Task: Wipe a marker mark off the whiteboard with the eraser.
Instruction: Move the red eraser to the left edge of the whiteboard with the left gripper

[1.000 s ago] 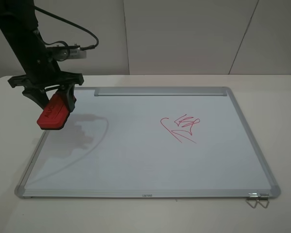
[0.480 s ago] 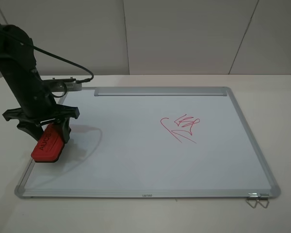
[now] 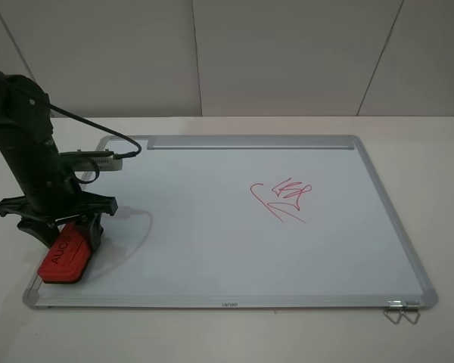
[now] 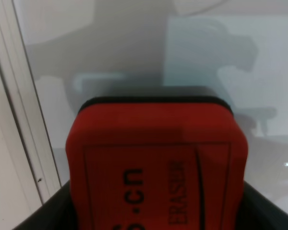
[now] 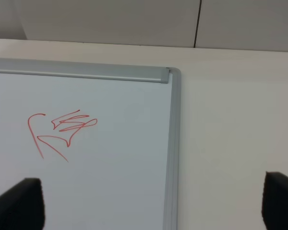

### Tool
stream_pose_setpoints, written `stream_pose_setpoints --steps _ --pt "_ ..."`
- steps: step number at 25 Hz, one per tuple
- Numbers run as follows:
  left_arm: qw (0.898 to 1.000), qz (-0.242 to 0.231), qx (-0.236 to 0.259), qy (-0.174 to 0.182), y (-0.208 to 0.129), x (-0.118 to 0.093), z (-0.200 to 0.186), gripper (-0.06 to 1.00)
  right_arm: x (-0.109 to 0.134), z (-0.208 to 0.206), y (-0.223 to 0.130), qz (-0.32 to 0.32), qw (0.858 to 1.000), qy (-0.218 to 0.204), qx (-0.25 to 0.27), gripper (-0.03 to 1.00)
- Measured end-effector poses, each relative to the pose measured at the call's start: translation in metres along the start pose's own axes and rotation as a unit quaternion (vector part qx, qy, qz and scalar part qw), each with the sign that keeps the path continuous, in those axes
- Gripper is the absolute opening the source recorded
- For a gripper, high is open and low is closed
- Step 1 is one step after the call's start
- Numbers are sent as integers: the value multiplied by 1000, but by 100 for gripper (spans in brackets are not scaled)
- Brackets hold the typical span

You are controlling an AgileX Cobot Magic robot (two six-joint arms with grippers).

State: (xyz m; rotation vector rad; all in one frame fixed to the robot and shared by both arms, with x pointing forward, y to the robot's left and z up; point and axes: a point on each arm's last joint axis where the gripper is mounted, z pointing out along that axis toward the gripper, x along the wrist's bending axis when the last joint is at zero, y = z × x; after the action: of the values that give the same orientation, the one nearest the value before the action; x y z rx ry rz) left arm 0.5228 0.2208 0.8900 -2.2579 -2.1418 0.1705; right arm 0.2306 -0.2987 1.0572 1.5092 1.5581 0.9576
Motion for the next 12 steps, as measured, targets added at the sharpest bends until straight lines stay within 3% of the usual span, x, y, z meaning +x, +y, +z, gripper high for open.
stream_pose_setpoints --steps 12 --pt "1000 -17 -1 2 0 0 0 57 0 0 0 0 1000 0 0 83"
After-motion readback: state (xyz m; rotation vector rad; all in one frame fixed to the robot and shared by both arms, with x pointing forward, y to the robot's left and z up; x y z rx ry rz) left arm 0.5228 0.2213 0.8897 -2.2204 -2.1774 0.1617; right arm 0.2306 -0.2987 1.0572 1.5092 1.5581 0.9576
